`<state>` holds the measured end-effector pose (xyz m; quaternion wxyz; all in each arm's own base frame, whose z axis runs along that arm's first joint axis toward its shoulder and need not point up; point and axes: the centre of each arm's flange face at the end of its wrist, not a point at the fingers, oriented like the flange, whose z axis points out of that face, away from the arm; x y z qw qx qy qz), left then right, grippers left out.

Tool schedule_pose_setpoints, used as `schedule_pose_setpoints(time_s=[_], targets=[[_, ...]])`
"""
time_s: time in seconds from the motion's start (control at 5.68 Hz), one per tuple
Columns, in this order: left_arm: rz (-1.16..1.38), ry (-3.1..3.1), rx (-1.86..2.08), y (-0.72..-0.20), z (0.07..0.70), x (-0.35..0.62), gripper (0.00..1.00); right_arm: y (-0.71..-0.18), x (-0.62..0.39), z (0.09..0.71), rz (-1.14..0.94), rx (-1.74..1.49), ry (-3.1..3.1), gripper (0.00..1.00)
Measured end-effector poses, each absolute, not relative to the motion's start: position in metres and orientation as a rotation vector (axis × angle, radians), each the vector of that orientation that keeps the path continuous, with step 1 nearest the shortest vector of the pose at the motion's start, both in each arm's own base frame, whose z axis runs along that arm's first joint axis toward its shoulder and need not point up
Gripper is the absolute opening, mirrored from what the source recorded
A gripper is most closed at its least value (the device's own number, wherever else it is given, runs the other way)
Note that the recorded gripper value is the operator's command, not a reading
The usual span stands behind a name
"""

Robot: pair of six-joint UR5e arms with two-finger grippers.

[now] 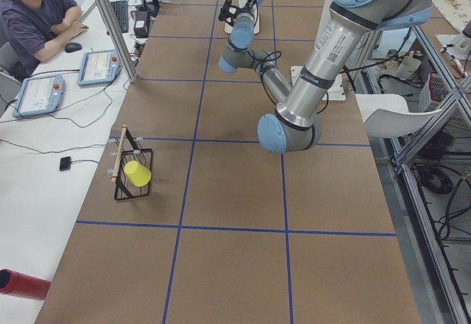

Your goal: Left arm grabs green cup and hands to right arm on tray

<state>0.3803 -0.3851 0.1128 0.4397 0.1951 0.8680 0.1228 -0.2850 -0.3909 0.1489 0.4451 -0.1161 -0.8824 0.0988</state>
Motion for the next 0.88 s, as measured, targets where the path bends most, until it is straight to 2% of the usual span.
schedule_pose_setpoints(time_s=[0.88], targets=[[0.321, 2.198, 0.448, -0.369, 0.101, 0.388, 0.03, -0.386, -0.287, 0.142, 0.260, -0.302, -2.175, 0.95]])
